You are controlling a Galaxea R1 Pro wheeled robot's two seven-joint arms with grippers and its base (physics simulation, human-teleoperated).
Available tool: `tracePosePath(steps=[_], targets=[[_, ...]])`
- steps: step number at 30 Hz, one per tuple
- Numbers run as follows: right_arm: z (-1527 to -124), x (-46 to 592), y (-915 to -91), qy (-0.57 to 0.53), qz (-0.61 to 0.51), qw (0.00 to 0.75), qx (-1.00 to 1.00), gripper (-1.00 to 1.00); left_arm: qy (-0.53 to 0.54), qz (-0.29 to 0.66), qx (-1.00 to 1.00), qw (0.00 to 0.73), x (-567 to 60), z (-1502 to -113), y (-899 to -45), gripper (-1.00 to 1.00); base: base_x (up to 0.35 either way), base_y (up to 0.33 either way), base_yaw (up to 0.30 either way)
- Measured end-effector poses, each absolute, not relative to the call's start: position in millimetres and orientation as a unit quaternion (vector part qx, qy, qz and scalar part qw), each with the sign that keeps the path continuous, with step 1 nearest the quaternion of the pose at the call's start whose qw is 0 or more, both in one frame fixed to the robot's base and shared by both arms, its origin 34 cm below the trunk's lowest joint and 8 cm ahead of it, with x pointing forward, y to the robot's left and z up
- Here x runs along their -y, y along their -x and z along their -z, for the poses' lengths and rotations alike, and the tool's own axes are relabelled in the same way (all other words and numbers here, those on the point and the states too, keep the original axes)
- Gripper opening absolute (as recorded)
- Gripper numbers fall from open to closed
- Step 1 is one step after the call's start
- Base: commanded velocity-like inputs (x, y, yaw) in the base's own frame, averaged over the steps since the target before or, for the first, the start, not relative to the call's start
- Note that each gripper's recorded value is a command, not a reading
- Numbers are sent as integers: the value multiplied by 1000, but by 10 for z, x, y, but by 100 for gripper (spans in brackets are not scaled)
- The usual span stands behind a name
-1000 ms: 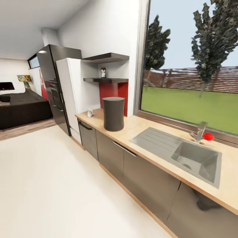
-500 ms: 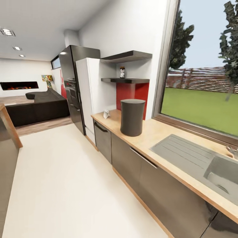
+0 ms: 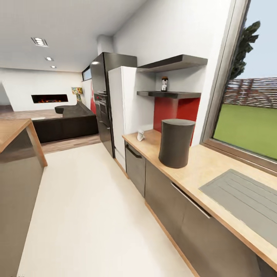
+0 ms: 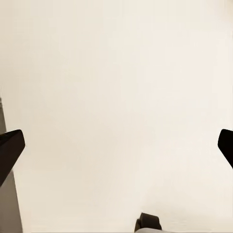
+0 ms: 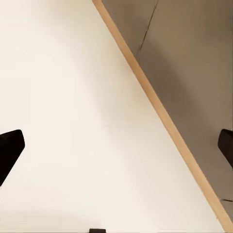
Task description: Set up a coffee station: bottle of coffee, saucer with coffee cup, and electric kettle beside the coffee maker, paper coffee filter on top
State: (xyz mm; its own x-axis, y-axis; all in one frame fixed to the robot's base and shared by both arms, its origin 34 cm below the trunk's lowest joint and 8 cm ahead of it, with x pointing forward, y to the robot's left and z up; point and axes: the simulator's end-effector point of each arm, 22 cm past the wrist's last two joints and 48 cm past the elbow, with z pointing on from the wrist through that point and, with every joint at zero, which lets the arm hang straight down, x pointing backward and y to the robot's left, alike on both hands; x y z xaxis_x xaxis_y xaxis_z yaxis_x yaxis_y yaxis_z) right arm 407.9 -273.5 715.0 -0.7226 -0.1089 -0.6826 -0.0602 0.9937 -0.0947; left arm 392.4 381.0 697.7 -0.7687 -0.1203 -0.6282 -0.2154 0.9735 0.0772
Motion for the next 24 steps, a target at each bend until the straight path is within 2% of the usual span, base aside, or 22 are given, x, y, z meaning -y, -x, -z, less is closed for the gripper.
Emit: tracePosePath(steps=[24], targets=[[-7149, 2734, -4078, 46, 33, 369, -928, 100, 89, -72, -938, 327, -3808, -6972, -3914, 100, 333, 114, 273]])
